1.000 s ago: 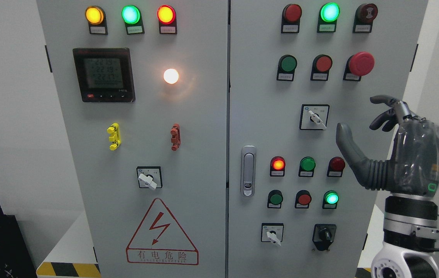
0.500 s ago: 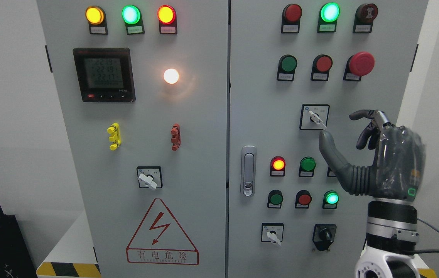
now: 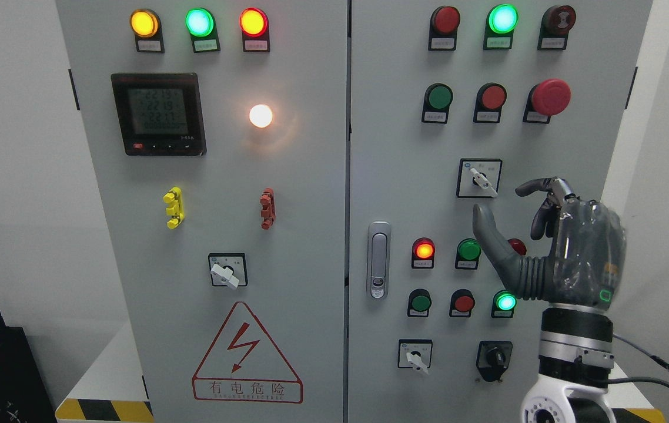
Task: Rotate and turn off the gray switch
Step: 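Move the right hand toward the white rotary switch below the red button, then pinch the rotary switch knob between right thumb and fingers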
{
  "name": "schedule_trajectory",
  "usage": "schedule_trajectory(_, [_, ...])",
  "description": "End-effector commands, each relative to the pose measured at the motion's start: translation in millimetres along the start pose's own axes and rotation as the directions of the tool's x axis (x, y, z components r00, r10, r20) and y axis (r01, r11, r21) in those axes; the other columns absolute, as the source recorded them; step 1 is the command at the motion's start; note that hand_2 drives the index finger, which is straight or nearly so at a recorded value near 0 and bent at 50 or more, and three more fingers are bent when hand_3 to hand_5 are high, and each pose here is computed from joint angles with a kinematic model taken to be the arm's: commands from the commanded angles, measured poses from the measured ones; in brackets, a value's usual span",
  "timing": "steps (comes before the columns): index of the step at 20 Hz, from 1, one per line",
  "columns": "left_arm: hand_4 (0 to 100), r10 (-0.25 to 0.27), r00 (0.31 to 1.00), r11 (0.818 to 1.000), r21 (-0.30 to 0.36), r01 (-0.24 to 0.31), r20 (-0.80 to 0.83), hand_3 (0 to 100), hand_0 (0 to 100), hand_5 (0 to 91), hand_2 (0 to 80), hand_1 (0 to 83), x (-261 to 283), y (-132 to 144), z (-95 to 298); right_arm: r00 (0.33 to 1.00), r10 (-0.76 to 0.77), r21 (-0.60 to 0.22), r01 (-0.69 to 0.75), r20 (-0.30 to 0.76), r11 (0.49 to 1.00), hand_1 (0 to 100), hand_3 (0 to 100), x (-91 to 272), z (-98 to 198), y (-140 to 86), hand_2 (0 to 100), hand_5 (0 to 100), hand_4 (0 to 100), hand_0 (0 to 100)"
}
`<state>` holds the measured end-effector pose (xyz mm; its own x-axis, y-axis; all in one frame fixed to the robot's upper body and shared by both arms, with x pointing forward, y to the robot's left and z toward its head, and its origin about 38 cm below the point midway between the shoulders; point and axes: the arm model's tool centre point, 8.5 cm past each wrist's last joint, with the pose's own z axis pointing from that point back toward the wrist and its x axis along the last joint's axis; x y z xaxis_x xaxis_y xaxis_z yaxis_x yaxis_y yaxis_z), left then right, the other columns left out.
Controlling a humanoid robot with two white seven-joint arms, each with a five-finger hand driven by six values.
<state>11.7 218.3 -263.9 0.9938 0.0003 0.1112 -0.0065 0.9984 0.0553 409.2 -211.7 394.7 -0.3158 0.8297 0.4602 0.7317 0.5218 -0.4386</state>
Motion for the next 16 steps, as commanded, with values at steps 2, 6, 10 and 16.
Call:
schedule_trajectory(2, [0, 0.029, 0.999, 1.0, 0.002, -0.029, 0.033, 0, 12, 0.0, 0.0, 38.9, 14.2, 0.0, -1.5, 1.0, -0.006, 0.022, 0.006, -0.025, 1.0, 29, 97, 0.6, -3.7, 11.0, 52, 100, 100, 13])
schedule_trajectory(6, [0, 0.029, 0.999, 1.0, 0.002, -0.029, 0.033, 0, 12, 0.0, 0.0, 38.9, 14.2, 0.0, -1.5, 0.999, -0.005, 0.015, 0.006, -0.036, 1.0, 41, 97, 1.2, -9.9, 13.0, 52, 100, 100, 13])
schedule_trajectory(10, [0, 0.028, 0.999, 1.0, 0.003, -0.029, 0.033, 0, 12, 0.0, 0.0, 38.9, 14.2, 1.0, -1.5, 0.999, -0.008, 0.02, 0.008, -0.032, 1.0, 47, 97, 4.3, -9.2, 15.0, 53, 100, 100, 7])
schedule_trajectory(16, [0, 0.029, 0.999, 1.0, 0.002, -0.029, 0.033, 0, 12, 0.0, 0.0, 38.9, 14.2, 0.1, -1.5, 0.999, -0.01, 0.031, 0.011, -0.044, 0.999, 48, 96, 2.6, -12.5, 20.1, 55, 100, 100, 5])
